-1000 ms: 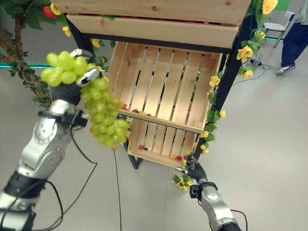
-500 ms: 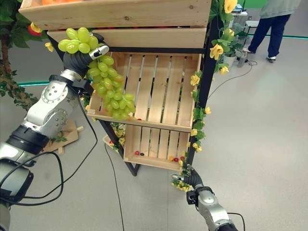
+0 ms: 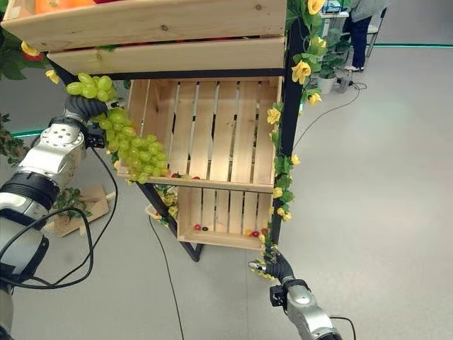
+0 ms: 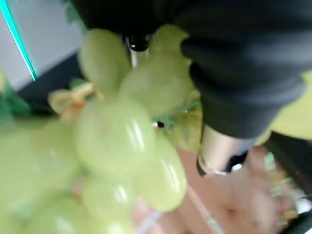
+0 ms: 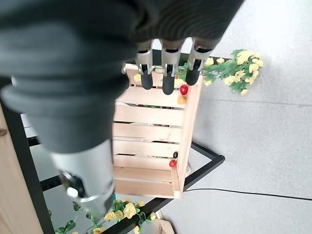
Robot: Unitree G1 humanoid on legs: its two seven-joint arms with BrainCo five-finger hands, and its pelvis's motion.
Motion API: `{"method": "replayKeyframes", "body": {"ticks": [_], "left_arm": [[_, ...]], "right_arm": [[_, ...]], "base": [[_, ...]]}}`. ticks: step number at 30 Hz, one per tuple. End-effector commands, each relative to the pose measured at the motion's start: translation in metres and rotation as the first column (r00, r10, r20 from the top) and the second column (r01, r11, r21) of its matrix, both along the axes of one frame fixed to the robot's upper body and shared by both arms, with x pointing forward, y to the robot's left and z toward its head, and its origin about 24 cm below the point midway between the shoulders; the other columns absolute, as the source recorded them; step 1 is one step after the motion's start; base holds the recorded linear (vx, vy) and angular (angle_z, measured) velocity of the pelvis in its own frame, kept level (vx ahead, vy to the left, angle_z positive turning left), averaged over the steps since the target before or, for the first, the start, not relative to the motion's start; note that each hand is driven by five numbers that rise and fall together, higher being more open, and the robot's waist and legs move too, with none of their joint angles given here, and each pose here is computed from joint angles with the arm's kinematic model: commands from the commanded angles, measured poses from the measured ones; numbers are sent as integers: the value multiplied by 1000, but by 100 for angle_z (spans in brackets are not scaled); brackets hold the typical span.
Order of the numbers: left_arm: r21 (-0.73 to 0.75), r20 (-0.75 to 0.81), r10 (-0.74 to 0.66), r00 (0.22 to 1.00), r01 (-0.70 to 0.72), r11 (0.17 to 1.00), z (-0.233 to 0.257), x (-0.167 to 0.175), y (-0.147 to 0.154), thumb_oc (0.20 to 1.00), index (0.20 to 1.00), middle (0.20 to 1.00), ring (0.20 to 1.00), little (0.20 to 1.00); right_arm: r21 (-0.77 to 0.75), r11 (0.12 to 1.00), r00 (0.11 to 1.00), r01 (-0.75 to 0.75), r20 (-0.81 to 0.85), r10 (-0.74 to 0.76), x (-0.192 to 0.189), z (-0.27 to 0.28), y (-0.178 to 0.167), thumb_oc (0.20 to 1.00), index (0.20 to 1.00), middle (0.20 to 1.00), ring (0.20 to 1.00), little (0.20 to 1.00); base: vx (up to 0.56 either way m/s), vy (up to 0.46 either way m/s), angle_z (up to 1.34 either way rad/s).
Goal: Pick up the fruits from the basket on one side to the basket on the other side
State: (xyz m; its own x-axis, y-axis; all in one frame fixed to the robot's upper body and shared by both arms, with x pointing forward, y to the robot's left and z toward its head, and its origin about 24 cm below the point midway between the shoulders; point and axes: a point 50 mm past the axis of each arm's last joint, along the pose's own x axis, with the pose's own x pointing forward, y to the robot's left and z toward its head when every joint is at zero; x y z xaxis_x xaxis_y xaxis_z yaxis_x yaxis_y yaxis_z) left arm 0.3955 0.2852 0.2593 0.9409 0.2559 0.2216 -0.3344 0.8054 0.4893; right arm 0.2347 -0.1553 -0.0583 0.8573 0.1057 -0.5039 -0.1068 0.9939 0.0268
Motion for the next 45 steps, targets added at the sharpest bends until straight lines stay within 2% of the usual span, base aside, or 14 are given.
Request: {"method": "replayKeyframes", "body": {"ticks": [1,17,18,20,21,22,23,24,25,27,31,42,44,45], "left_arm": [[112,198,91,976,-115,987,85,-13,12,200,200,200,200,200],[408,243,122,962,-216,887,86,-3,-20,200,200,200,200,200],[466,257,117,959,-229,854,91,-2,-27,485,485,485,485,485],[516,271,104,957,-236,824,96,-2,-34,592,592,592,592,592],[559,287,92,954,-245,792,101,-3,-40,1000,1000,1000,1000,1000],[751,340,53,939,-305,586,120,-6,-62,1000,1000,1000,1000,1000],[751,341,53,939,-305,586,120,-6,-62,1000,1000,1000,1000,1000],[850,361,10,932,-334,408,127,-8,-78,1000,1000,1000,1000,1000],[850,361,10,932,-334,407,127,-8,-78,1000,1000,1000,1000,1000],[893,387,-60,920,-357,274,127,-11,-94,1000,1000,1000,1000,1000],[907,395,-99,913,-370,202,121,-12,-100,1000,1000,1000,1000,1000],[876,427,-115,897,-379,299,105,-25,-80,1000,1000,1000,1000,1000],[843,446,-111,888,-375,386,104,-32,-69,1000,1000,1000,1000,1000],[785,443,-110,890,-326,527,96,-37,-58,1000,1000,1000,1000,1000]], "right_arm": [[32,999,989,-17,148,12,20,27,3,1000,1000,1000,1000,1000],[44,999,987,-11,159,4,12,25,3,1000,1000,1000,1000,1000],[43,999,987,-9,159,2,11,25,3,1000,1000,1000,1000,1000],[42,999,987,-7,160,0,10,25,2,1000,1000,1000,1000,1000],[42,999,986,-6,165,-1,10,25,1,1000,1000,1000,1000,1000],[34,999,984,-2,180,-4,11,27,-2,1000,1000,1000,1000,1000],[35,999,984,-2,181,-4,11,27,-1,1000,1000,1000,1000,1000],[26,1000,981,-2,192,-3,12,29,-4,1000,1000,1000,1000,1000],[27,1000,981,-2,192,-3,12,29,-4,1000,1000,1000,1000,1000],[19,1000,981,12,195,-16,11,28,-8,1000,1000,1000,1000,1000],[2,1000,982,17,190,-18,11,27,-14,1000,1000,1000,1000,1000],[-32,999,986,29,166,-24,5,22,-23,1000,1000,1000,1000,1000],[-35,999,987,34,158,-28,3,21,-24,1000,1000,1000,1000,1000],[-30,999,989,41,145,-36,1,19,-24,1000,1000,1000,1000,1000]], "base": [[0,0,0],[-18,3,-2],[-25,1,-8],[-9,3,-3],[0,0,0],[0,0,0],[0,0,0],[0,0,0],[0,0,0],[-2,9,-6],[-1,0,-5],[0,0,0],[0,0,0],[0,0,0]]}}
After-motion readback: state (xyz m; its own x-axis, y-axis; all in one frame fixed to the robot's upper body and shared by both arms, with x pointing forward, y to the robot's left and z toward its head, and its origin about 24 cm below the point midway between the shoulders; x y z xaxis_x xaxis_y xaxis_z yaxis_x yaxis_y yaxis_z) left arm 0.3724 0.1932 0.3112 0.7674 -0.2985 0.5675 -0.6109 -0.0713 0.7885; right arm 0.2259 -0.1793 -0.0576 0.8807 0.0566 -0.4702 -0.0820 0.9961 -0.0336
